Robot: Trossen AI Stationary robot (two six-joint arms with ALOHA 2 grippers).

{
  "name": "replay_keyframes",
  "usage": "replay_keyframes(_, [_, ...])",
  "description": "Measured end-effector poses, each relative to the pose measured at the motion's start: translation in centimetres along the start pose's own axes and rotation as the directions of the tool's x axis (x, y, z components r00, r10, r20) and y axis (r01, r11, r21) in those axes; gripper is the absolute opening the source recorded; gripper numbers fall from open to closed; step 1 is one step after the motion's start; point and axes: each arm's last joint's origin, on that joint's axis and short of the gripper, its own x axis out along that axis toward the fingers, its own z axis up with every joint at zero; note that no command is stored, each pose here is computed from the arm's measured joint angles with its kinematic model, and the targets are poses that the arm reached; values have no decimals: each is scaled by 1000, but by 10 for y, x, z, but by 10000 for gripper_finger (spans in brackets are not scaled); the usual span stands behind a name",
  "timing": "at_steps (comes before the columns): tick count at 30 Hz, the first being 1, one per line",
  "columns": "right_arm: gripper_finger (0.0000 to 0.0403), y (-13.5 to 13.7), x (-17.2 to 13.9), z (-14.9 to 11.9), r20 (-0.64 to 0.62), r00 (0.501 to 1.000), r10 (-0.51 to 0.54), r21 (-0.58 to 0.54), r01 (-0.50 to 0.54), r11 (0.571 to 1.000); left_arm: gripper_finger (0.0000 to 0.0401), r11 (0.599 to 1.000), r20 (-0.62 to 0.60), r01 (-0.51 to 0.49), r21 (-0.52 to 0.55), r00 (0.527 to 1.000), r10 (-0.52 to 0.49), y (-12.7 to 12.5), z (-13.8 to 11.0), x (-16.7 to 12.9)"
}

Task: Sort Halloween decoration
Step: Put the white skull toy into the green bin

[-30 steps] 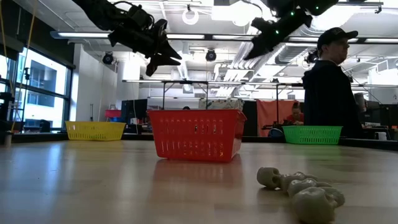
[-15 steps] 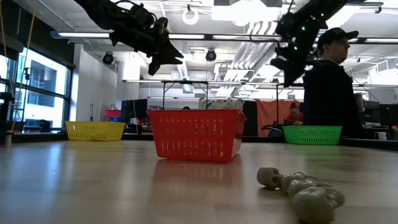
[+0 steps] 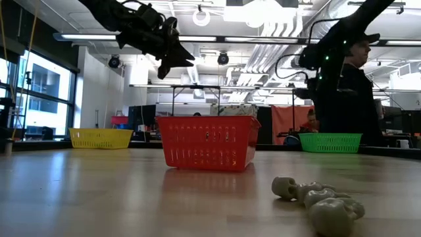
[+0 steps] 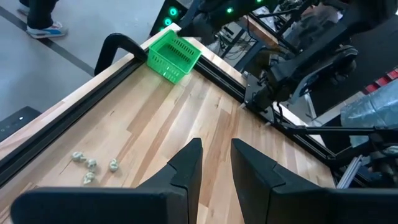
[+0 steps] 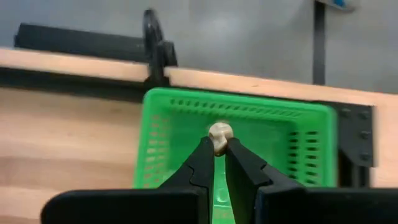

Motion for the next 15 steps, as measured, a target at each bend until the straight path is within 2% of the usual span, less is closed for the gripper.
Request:
replay_keyframes(8, [21, -3, 45, -8, -192, 981, 16, 9, -14, 1000, 72, 1000, 0, -2, -27, 1000, 2, 0, 0, 0])
replay_keyframes(15, [26, -1, 60, -10, -236, 971, 23, 10, -21, 1000, 72, 1000, 0, -2, -29, 1000, 2, 0, 0, 0])
